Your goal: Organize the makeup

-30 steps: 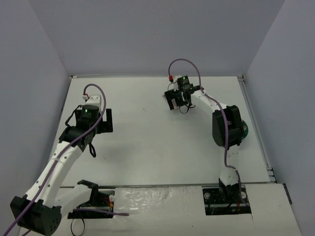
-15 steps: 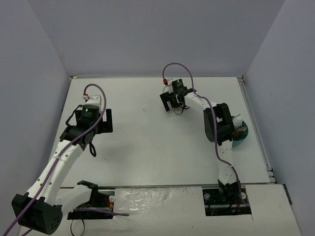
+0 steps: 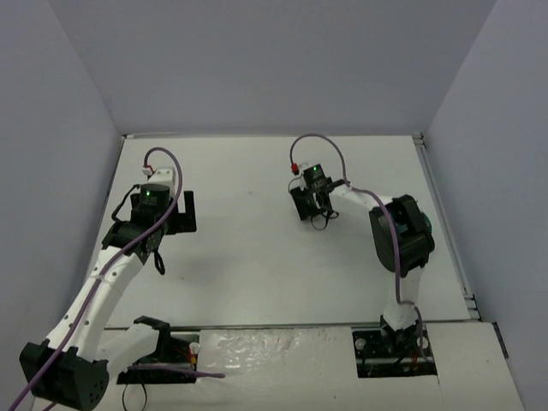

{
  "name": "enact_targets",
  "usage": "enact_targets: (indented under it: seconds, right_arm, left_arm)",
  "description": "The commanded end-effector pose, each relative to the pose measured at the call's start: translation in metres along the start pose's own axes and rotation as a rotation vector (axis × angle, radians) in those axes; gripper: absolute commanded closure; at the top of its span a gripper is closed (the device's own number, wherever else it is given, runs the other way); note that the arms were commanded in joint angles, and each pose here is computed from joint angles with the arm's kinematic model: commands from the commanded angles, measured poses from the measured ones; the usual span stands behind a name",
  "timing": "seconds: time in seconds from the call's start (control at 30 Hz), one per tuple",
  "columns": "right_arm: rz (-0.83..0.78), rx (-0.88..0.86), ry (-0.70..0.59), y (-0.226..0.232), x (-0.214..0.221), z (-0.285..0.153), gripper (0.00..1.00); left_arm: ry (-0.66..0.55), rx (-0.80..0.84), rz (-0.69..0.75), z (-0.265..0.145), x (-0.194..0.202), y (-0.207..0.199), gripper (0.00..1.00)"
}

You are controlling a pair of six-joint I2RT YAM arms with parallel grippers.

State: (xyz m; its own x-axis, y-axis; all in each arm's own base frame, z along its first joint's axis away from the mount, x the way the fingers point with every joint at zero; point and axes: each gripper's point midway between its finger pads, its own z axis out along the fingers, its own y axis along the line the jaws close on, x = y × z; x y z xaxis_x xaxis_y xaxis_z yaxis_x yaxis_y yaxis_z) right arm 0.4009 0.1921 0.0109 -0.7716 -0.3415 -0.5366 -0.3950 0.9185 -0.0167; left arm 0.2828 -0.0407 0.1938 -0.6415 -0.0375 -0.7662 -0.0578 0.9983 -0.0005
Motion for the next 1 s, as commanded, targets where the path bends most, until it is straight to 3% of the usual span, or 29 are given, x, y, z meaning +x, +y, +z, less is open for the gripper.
enact_targets:
  seconds: [0.0, 0.07, 0.27, 0.5, 0.63, 0.97]
  right_arm:
    - [0.059, 0.011, 0.085, 0.023, 0.048, -0.052, 0.80]
    - [0.084, 0.000, 0.133, 0.038, 0.080, -0.064, 0.76]
    - [0.139, -0.014, 0.175, 0.070, 0.131, -0.095, 0.50]
    - [0.120, 0.025, 0.154, 0.074, 0.129, -0.101, 0.24]
    - [0.101, 0.058, 0.148, 0.074, 0.115, -0.091, 0.17]
    - [0.050, 0.078, 0.162, 0.082, 0.089, -0.056, 0.17]
  left_arm:
    - [-0.093, 0.033, -0.049, -0.009, -0.025, -0.004, 0.03]
    - [-0.095, 0.037, -0.049, -0.010, -0.025, -0.005, 0.03]
    - [-0.100, 0.026, -0.050, -0.011, -0.025, -0.002, 0.03]
    - [-0.092, 0.026, -0.049, -0.009, -0.023, -0.003, 0.03]
    - [-0.090, 0.020, -0.049, -0.008, -0.022, -0.002, 0.03]
    - [-0.088, 0.013, -0.046, -0.008, -0.021, 0.000, 0.03]
